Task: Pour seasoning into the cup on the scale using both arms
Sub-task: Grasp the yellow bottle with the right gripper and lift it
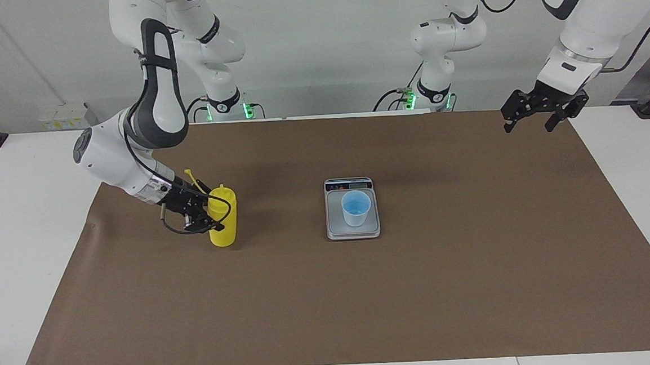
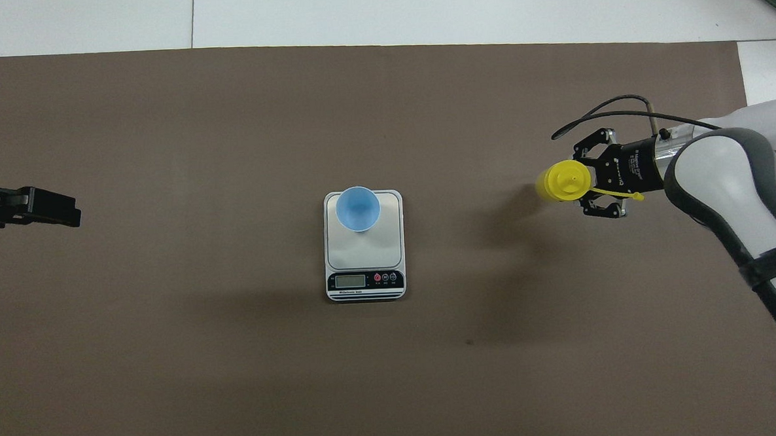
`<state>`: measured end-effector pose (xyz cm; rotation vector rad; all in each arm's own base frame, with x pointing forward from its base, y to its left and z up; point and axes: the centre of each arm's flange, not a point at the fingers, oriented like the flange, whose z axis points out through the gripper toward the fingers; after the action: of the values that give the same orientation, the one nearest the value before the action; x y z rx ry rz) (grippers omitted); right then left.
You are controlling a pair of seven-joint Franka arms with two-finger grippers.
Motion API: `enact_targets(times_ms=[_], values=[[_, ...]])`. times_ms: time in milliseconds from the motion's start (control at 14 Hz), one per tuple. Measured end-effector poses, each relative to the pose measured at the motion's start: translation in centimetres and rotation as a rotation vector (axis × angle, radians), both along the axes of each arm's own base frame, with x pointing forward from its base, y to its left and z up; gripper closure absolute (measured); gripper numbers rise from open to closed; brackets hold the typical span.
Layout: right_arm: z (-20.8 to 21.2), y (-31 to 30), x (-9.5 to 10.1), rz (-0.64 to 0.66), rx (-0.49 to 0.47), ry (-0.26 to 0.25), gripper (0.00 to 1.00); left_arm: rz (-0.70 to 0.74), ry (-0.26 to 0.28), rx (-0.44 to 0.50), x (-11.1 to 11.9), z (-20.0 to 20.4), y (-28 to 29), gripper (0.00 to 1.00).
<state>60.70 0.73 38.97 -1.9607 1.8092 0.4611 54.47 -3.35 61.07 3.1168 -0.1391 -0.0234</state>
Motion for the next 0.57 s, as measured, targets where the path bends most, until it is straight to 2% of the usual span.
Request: enact_targets(times_ms=[356, 570], values=[[3.5, 6.2, 1.1, -0.078, -0.086, 0.033, 0.48, 0.0, 0.0, 0.0, 0.0, 0.0, 0.0, 0.0], [5.4, 10.6, 1.3, -0.109, -0.145, 0.022, 0.48, 0.0, 0.0, 0.0, 0.0, 0.0, 0.0, 0.0]])
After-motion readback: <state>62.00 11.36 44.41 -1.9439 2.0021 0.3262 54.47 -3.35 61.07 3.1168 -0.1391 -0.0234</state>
